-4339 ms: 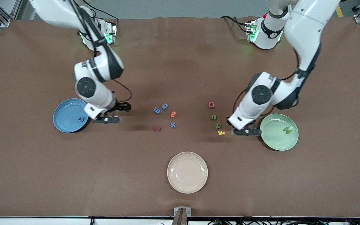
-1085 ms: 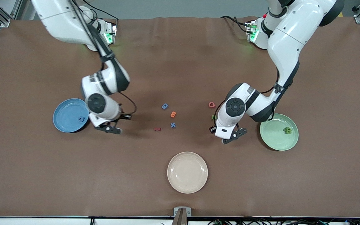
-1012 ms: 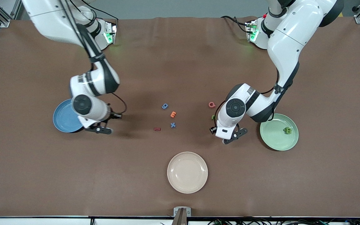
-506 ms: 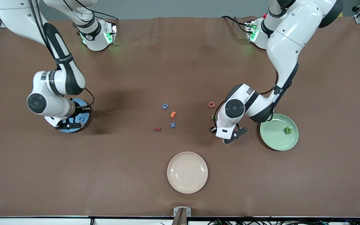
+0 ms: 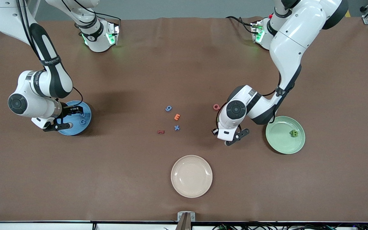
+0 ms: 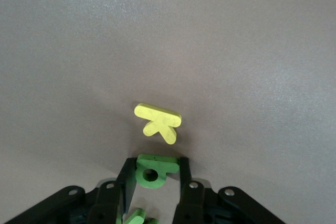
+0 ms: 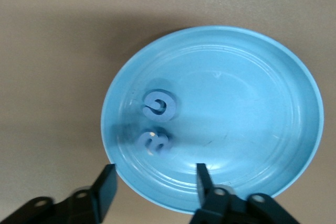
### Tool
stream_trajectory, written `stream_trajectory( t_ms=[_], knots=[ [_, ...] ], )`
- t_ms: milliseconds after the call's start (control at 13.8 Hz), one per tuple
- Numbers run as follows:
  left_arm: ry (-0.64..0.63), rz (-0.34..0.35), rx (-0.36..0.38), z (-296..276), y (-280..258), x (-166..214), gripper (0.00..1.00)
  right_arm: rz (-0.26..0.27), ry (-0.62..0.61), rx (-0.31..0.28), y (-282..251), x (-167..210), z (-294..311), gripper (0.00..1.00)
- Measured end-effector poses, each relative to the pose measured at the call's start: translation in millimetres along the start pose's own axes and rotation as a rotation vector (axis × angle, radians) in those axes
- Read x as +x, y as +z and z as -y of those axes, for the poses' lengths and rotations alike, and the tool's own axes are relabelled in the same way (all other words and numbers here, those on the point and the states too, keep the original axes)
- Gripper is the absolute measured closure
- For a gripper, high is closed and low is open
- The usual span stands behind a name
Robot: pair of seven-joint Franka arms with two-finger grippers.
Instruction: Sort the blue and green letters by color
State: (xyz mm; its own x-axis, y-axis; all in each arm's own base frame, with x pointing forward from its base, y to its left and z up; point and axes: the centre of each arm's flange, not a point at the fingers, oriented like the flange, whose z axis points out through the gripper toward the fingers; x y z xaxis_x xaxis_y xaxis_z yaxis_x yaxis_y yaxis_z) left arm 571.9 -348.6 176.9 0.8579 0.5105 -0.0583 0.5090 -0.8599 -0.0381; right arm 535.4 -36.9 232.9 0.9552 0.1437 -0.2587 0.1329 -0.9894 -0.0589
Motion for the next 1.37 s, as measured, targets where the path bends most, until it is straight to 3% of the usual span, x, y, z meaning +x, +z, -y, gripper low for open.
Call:
stream_trajectory(
  t_ms=[145, 217, 434, 723, 940, 1374],
  knots=[
    [0.001, -0.003, 0.0, 0.2, -0.5, 0.9, 0.63, -0.002, 0.006, -0.003, -4.6, 1.1, 11.6, 0.03],
    [0.007, -0.015, 0.001, 0.8, -2.1, 4.0, 0.63, -0.001, 0.027, -0.006, -8.1, 1.8, 22.9, 0.0],
    [0.025, -0.061, -0.004, 3.1, -29.9, 21.1, 0.63, -0.003, 0.141, -0.021, -14.3, 7.0, 90.7, 0.0],
    [0.108, -0.124, 0.005, 33.5, -99.4, 68.4, 0.63, -0.061, 0.289, 0.04, -15.6, 9.1, 211.4, 0.0],
    [0.18, -0.115, 0.046, 74.1, -110.6, 112.4, 0.63, -0.102, 0.425, 0.043, -10.7, 1.5, 291.0, 0.0],
    [0.362, -0.05, 0.106, 173.7, -101.1, 192.7, 0.63, -0.131, 0.637, 0.034, 19.4, 7.7, 418.7, 0.0]
  ],
)
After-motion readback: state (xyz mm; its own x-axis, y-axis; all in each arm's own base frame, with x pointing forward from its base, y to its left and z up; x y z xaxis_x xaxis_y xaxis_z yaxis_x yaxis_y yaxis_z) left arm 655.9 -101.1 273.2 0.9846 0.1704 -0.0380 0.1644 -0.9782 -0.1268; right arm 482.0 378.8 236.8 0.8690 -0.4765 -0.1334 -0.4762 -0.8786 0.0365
